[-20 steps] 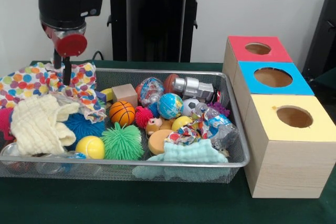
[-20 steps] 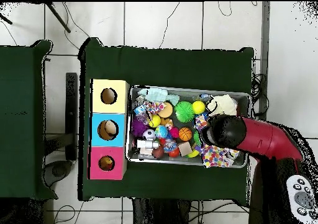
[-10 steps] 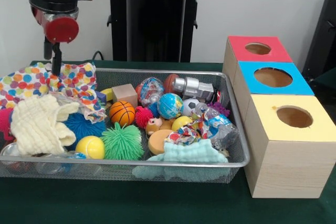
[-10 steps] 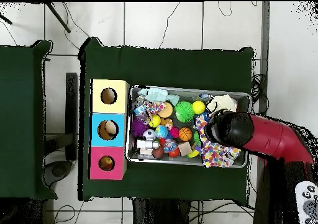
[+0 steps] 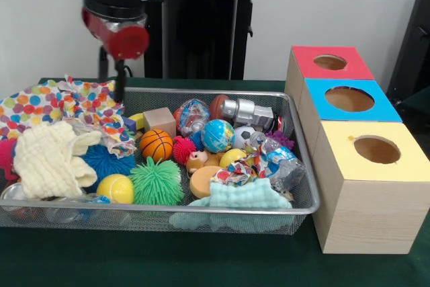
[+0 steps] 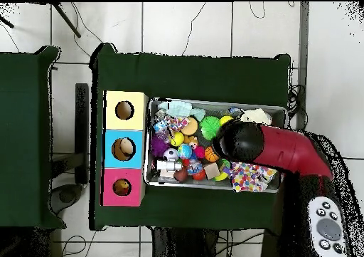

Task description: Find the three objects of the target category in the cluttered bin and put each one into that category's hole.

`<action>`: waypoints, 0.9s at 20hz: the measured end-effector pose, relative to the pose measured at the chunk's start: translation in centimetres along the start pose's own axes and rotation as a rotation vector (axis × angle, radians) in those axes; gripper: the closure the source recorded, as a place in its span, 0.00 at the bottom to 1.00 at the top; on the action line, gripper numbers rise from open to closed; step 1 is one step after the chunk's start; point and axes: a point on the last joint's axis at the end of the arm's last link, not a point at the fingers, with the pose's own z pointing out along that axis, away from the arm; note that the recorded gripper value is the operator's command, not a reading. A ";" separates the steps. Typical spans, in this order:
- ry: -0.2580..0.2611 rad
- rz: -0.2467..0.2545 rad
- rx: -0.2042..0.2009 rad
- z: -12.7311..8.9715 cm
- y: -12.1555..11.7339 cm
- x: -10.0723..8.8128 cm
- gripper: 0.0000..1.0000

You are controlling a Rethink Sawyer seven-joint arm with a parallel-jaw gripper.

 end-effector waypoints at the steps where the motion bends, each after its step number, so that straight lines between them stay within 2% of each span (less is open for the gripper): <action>1: 0.007 0.000 -0.009 -0.1 0.9 0.8 0.00; 5: 0.024 0.002 -0.045 0.0 4.0 3.9 0.00; 8: 0.015 0.010 -0.087 1.6 6.3 6.6 0.00; 10: 0.010 0.015 -0.098 2.3 6.7 7.2 0.00; 11: -0.003 0.021 -0.113 3.9 7.0 8.0 0.00; 18: -0.019 0.047 -0.112 8.7 6.1 8.8 0.00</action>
